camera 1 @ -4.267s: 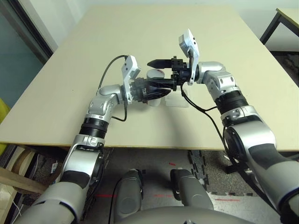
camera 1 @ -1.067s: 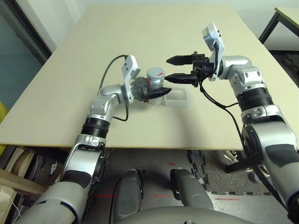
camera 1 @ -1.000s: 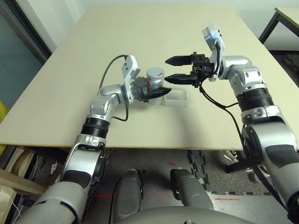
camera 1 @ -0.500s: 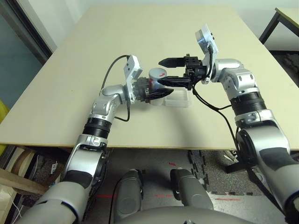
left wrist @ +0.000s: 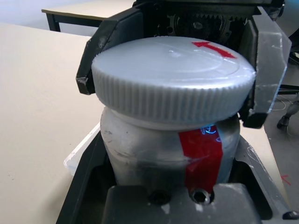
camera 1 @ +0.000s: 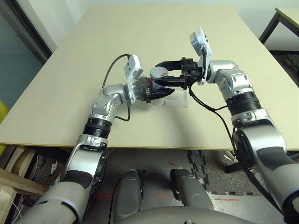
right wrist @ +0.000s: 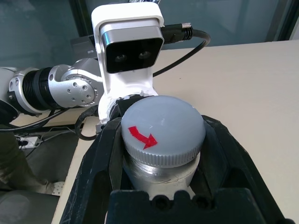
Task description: Pour the medicine from the bottle into the box.
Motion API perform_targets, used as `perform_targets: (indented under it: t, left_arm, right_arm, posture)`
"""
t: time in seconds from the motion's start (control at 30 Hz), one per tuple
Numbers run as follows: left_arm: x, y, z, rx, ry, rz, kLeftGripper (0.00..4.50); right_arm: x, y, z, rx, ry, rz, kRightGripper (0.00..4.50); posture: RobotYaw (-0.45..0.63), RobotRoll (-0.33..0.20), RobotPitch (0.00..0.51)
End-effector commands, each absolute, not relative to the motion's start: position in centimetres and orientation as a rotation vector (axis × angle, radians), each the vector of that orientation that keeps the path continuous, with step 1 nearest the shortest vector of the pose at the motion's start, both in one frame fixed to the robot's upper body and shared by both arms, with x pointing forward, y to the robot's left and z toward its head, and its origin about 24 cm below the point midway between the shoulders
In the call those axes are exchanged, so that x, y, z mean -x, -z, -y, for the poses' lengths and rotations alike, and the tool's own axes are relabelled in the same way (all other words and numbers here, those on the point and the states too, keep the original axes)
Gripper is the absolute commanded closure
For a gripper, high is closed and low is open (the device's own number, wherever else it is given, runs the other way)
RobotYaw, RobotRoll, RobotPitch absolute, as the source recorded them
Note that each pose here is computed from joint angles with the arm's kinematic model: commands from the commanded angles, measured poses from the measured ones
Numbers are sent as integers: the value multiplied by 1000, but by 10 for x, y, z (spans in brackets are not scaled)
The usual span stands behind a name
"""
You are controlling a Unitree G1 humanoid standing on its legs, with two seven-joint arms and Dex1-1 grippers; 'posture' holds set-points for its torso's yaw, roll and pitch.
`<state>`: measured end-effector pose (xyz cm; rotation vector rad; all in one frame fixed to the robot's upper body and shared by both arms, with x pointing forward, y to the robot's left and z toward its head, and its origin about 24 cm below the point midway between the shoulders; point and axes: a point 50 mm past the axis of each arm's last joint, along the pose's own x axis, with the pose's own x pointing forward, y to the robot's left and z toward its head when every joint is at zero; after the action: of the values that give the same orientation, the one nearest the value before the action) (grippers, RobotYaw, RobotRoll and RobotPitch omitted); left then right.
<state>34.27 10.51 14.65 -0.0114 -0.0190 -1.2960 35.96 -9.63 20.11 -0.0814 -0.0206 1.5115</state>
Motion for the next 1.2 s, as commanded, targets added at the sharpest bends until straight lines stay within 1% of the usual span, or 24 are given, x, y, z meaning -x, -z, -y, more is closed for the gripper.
perform_targets:
  t: [0.03, 0.2, 0.37, 0.5, 0.67, 1.0, 1.2]
  left_arm:
    - [-342, -151, -101, -8, 1321, 27, 1685]
    - [-343, -148, -103, -1, 1310, 20, 1685]
    - [-344, -147, -106, 11, 1287, 22, 1685]
    - [-346, -148, -111, 14, 1259, 28, 1685]
    - [-348, -148, -114, 15, 1231, 37, 1685]
    - [-357, -154, -125, 12, 1146, 71, 1685]
    - [-361, -155, -132, 9, 1101, 83, 1685]
  right_arm:
    - [-361, -208, 100, 63, -1475, 42, 1932]
    - [-363, -214, 109, -7, -1427, 77, 1932]
    - [-365, -221, 124, -85, -1335, 105, 1932]
    - [-366, -224, 149, -48, -1193, 88, 1932]
    - [-368, -217, 181, 18, -990, 20, 1932]
    - [-357, -205, 244, 173, -589, -89, 1932]
    - [-350, -187, 263, 233, -474, -168, 1932]
  posture:
    - [-176, 0, 98]
    - [-177, 0, 101]
    - [-176, 0, 101]
    - [-178, 0, 102]
    - [-186, 0, 102]
    - [-202, 0, 99]
    - [-212, 0, 99]
